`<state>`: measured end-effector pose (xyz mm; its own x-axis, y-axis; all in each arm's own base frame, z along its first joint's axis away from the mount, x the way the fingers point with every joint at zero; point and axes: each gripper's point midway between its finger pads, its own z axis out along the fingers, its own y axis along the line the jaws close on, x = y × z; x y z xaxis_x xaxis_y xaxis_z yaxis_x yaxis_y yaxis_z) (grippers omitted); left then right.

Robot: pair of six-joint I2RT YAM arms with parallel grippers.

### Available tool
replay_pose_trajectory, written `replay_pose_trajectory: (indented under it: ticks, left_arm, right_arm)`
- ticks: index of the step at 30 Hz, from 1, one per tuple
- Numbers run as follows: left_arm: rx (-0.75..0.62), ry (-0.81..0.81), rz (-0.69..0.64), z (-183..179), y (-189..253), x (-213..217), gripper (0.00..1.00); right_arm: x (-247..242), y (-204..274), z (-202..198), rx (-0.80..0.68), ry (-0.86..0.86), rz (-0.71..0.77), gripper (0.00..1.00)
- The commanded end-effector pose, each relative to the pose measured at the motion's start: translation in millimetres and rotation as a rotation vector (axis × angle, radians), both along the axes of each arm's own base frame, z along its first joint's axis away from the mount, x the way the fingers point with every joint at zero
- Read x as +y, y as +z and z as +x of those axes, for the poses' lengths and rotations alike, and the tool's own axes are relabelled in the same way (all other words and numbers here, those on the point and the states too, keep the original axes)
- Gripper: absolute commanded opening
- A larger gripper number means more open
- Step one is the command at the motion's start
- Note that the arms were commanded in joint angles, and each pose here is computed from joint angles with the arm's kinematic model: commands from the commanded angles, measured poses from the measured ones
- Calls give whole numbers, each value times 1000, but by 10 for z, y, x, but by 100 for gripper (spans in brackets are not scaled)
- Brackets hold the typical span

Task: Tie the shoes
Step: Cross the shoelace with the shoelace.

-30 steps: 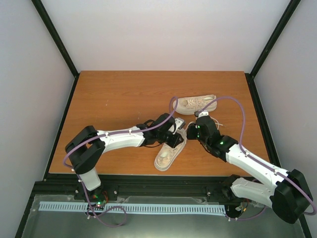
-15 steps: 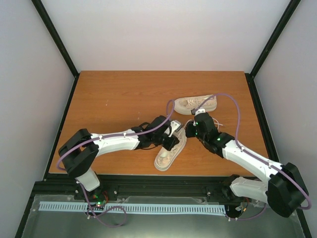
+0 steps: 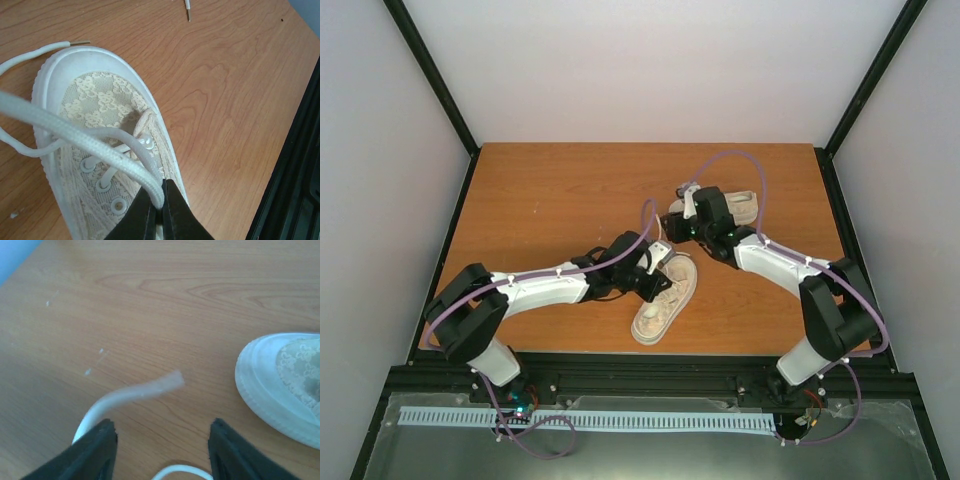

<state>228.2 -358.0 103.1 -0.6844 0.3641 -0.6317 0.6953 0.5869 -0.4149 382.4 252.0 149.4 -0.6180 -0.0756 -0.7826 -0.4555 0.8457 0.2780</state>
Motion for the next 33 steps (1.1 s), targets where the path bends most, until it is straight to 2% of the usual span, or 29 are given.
replay_pose_trajectory:
  ticks: [1, 5, 7, 10, 14, 17, 24, 27, 29, 33]
  left_arm:
    - [-22, -7, -72, 24, 205, -31, 1]
    - [-7, -9, -79, 21, 193, -36, 1]
    - [1, -14, -88, 14, 203, -44, 1]
    - [13, -13, -100, 21, 217, -33, 1]
    - [44, -24, -141, 40, 242, 8, 1]
    - [54, -61, -139, -15, 233, -1, 1]
    - [59, -108, -166, -83, 323, -34, 1]
    - [57, -117, -167, -111, 326, -20, 1]
    - [58, -123, -169, -121, 332, -23, 1]
    - [59, -127, -167, -124, 333, -26, 1]
  right_arm:
    - [-149, 105, 120, 2, -30, 34, 60]
    - [-589, 79, 64, 28, -126, 56, 81]
    - [-721, 65, -59, 17, -128, 73, 86]
    - [-767, 15, -309, -23, -93, 106, 88]
    - [-637, 4, -731, -115, 54, 244, 88]
    - [-580, -35, -1022, -182, 146, 294, 88]
    - [-505, -156, -1146, -276, 208, 210, 80]
    - [-314, -336, -1176, -269, 262, 104, 75]
    - [-203, -489, -1180, -250, 299, 32, 66]
    - [-180, -593, -1162, -228, 294, 18, 65]
